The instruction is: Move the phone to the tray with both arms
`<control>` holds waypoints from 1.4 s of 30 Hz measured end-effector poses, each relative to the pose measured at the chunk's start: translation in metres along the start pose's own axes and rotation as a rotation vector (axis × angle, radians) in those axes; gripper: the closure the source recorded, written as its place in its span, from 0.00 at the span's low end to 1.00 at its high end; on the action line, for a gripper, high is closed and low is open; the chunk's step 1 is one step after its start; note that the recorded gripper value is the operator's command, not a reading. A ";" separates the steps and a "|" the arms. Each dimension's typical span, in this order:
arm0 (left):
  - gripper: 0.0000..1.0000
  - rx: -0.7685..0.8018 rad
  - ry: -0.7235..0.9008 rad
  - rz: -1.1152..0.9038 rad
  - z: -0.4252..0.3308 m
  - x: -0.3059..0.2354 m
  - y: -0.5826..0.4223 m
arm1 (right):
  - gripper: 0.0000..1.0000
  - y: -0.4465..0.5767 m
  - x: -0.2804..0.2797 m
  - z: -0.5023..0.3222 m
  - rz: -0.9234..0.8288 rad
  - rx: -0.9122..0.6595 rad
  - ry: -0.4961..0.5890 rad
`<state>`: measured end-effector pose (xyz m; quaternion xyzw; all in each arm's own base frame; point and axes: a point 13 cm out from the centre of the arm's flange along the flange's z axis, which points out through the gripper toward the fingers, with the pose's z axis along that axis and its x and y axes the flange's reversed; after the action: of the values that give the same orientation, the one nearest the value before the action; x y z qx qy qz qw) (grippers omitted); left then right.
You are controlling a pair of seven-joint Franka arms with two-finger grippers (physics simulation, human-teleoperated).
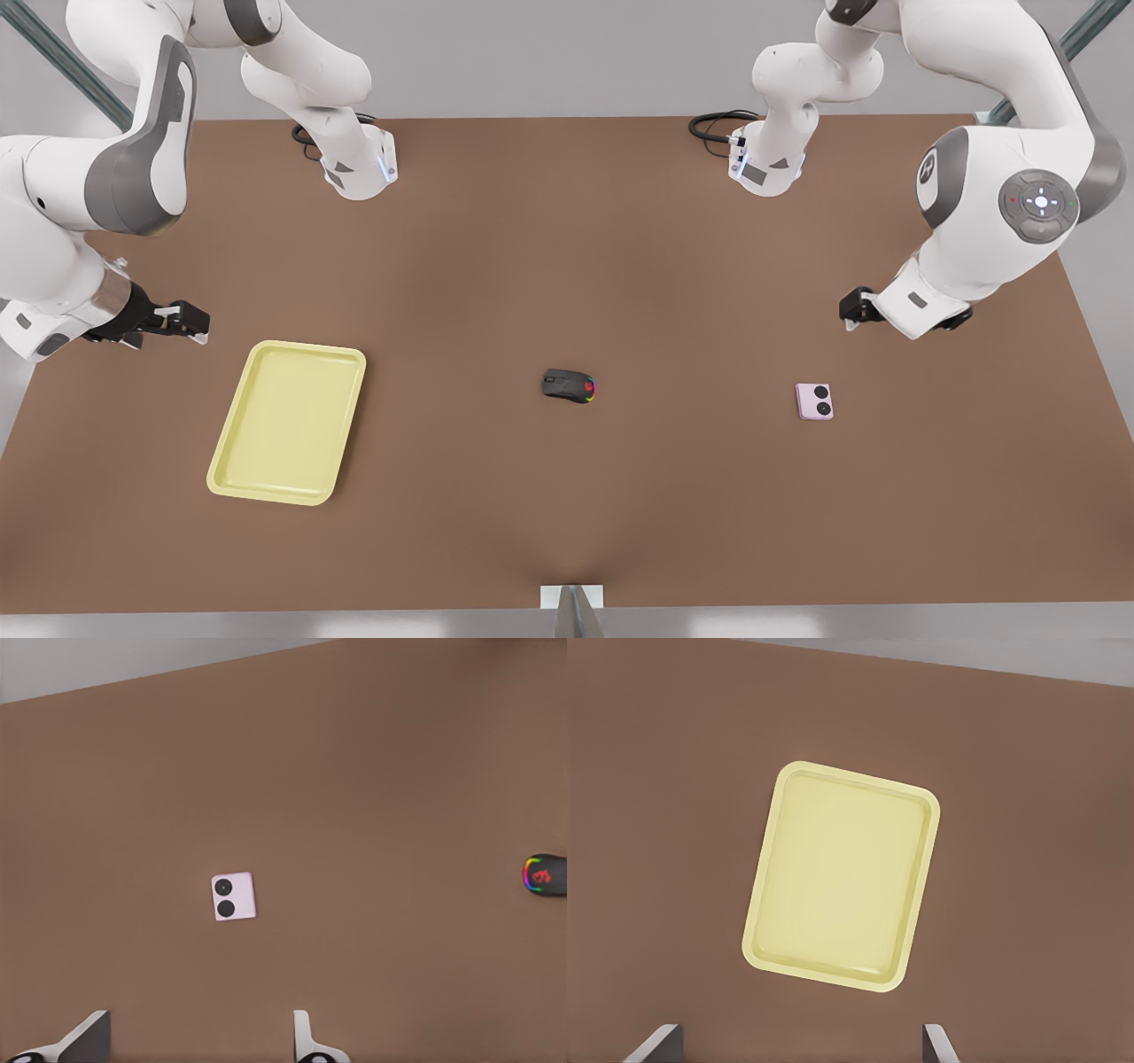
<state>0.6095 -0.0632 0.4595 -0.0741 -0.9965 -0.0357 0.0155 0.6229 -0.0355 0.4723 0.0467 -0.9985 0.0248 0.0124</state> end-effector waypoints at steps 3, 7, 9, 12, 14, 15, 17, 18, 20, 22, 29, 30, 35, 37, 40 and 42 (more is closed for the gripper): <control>0.00 0.000 0.002 0.000 0.000 0.000 0.000 | 0.00 0.001 0.000 0.000 -0.002 -0.004 -0.001; 0.00 -0.001 0.006 0.000 0.000 0.002 0.001 | 0.00 0.001 -0.001 0.000 -0.006 -0.007 -0.002; 0.00 -0.001 0.011 -0.001 0.004 0.001 0.001 | 0.00 0.001 -0.001 0.000 -0.006 -0.007 -0.003; 0.00 0.003 0.056 0.001 0.041 -0.008 0.000 | 0.00 0.001 -0.001 0.000 -0.008 -0.008 -0.004; 0.00 0.005 0.113 -0.008 0.096 -0.006 0.006 | 0.00 0.001 -0.001 0.000 -0.009 -0.008 -0.004; 0.00 0.007 0.132 -0.011 0.122 -0.003 0.008 | 0.00 0.001 -0.001 0.000 -0.010 -0.008 -0.004; 0.00 0.015 0.140 -0.019 0.164 -0.003 0.010 | 0.00 0.001 -0.001 0.000 -0.010 -0.008 -0.004; 0.00 0.018 0.139 -0.023 0.183 -0.006 0.012 | 0.00 0.002 -0.001 0.000 -0.011 -0.008 -0.004; 0.00 0.022 0.131 -0.035 0.221 -0.008 0.018 | 0.00 0.002 -0.001 0.000 -0.012 -0.008 -0.004; 0.00 0.025 0.120 -0.047 0.259 -0.010 0.025 | 0.00 0.002 -0.001 0.000 -0.013 -0.008 -0.004; 0.00 0.086 0.072 -0.146 0.351 -0.019 0.042 | 0.00 0.002 -0.001 0.000 -0.015 -0.008 -0.003; 0.00 0.091 0.069 -0.155 0.361 -0.017 0.043 | 0.00 0.002 -0.001 0.000 -0.016 -0.008 -0.003; 0.00 0.089 0.061 -0.179 0.393 -0.010 0.055 | 0.00 0.002 -0.001 0.001 -0.016 -0.008 -0.003; 0.00 0.089 0.065 -0.176 0.406 -0.008 0.054 | 0.00 0.002 -0.001 0.000 -0.017 -0.008 -0.003; 0.00 0.086 0.069 -0.157 0.420 -0.006 0.051 | 0.00 0.002 -0.001 0.000 -0.017 -0.008 -0.003; 0.00 0.085 0.069 -0.144 0.428 -0.005 0.050 | 0.00 0.002 -0.001 0.000 -0.017 -0.008 -0.003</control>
<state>0.6111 0.0170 0.0365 0.0000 -0.9987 0.0031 0.0502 0.6239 -0.0330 0.4717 0.0553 -0.9982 0.0205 0.0112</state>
